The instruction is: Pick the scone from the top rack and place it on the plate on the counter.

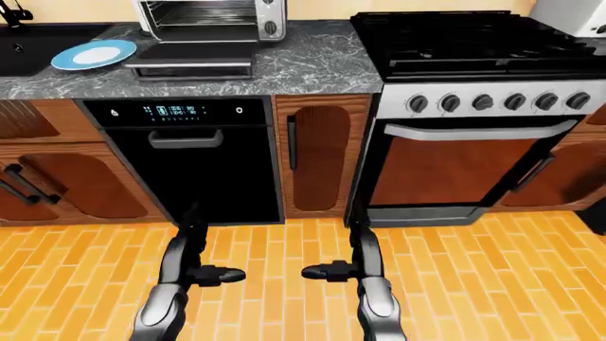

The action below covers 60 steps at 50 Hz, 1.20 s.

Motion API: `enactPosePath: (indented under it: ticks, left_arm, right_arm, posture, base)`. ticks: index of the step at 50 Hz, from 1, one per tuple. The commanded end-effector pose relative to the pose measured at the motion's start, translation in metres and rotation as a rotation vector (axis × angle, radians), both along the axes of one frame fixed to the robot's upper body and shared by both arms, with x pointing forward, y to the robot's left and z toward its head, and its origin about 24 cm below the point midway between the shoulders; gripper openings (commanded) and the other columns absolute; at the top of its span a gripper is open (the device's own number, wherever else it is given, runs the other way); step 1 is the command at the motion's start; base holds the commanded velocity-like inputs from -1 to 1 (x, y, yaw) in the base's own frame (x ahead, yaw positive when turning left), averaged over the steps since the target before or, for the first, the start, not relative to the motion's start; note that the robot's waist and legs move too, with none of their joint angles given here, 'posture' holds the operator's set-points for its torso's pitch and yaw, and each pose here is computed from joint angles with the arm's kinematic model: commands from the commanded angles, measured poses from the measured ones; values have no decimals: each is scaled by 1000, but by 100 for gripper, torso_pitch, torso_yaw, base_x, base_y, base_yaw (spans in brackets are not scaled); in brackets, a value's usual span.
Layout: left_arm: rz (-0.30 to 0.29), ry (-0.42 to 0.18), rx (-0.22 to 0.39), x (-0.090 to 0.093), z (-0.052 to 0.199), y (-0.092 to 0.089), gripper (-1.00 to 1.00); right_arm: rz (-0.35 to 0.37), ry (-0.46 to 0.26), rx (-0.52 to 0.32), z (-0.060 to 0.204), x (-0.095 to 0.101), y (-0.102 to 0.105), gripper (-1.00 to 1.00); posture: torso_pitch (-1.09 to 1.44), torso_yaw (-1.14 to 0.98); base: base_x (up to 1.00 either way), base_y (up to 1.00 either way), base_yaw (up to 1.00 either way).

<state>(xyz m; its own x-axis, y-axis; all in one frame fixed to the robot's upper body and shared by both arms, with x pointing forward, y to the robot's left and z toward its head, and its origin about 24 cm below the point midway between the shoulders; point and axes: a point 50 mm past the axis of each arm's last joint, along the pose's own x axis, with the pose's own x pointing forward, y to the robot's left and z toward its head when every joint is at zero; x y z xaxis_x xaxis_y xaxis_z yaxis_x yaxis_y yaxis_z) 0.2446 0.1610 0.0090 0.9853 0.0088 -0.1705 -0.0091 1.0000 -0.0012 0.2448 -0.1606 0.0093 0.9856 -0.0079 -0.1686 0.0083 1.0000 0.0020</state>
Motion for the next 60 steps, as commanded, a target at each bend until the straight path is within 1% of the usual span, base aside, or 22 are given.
enactPosePath:
  ticks: [1,2,3,4,5,6,7,8,9,10,12,13,15,16,17,21,26,27,30,40,54,60]
  left_arm:
    - [-20,-180,33,11,47,-3,100]
    - [-21,-182,38,12,51,-3,100]
    - [-19,-200,35,13,58,-3,100]
    - [-31,-201,58,15,65,-4,100]
    - [-31,-203,55,16,69,-4,100]
    - [-29,-218,52,19,77,-3,100]
    - [-34,-220,64,21,81,-3,100]
    - [-31,-232,77,23,90,-1,100]
    - [-34,-235,81,24,94,-1,100]
    - [-24,-249,95,26,103,1,100]
    - [-29,-272,99,29,116,1,100]
    - [-15,-287,125,29,124,5,100]
    - [-12,-299,130,28,137,8,100]
    - [-2,-311,143,26,144,11,100]
    - [-4,-317,150,24,148,12,100]
    - [3,-331,177,20,159,15,100]
    - [20,-343,198,16,168,19,100]
    - [15,-343,205,15,169,18,100]
    - [32,-341,225,11,171,23,100]
    - [44,-351,228,5,176,26,100]
    - [55,-340,234,1,174,30,100]
    - [60,-345,247,-2,179,31,100]
  right_arm:
    - [-30,-192,36,56,6,-6,100]
    - [-29,-197,32,59,5,-6,100]
    - [-26,-205,23,64,5,-7,100]
    - [-28,-224,23,72,6,-8,100]
    - [-26,-224,28,75,6,-8,100]
    - [-25,-227,22,81,7,-9,100]
    - [-25,-234,29,85,8,-10,100]
    - [-28,-251,21,93,8,-11,100]
    - [-27,-251,20,96,8,-11,100]
    - [-24,-263,4,103,8,-11,100]
    - [-22,-265,37,113,8,-12,100]
    - [-31,-280,29,120,10,-13,100]
    - [-32,-302,41,132,9,-14,100]
    - [-37,-314,42,139,8,-15,100]
    - [-40,-326,63,145,7,-15,100]
    - [-41,-349,60,160,5,-15,100]
    - [-43,-373,66,170,4,-14,100]
    - [-44,-375,68,172,4,-15,100]
    - [-38,-375,73,171,3,-15,100]
    - [-33,-381,73,175,0,-14,100]
    - [-32,-386,69,176,-2,-15,100]
    - [-31,-398,65,183,-1,-15,100]
  posture:
    - [0,0]
    - [0,0]
    - [0,0]
    - [0,0]
    - [0,0]
    - [0,0]
    - [0,0]
    - [0,0]
    - [0,0]
    - [0,0]
    - [0,0]
    - [0,0]
    - [0,0]
    - [0,0]
    - [0,0]
    - [0,0]
    - [0,0]
    - [0,0]
    - [0,0]
    - [0,0]
    - [0,0]
    - [0,0]
  base:
    - [0,0,0]
    - [0,0,0]
    - [0,0,0]
    - [0,0,0]
    - [0,0,0]
    - [0,0,0]
    - [0,0,0]
    - [0,0,0]
    - [0,0,0]
    - [0,0,0]
    - [0,0,0]
    - [0,27,0]
    - [0,54,0]
    - [0,54,0]
    - [0,55,0]
    - [0,54,0]
    - [0,55,0]
    - [0,55,0]
    - [0,54,0]
    - [0,55,0]
    - [0,55,0]
    - [0,55,0]
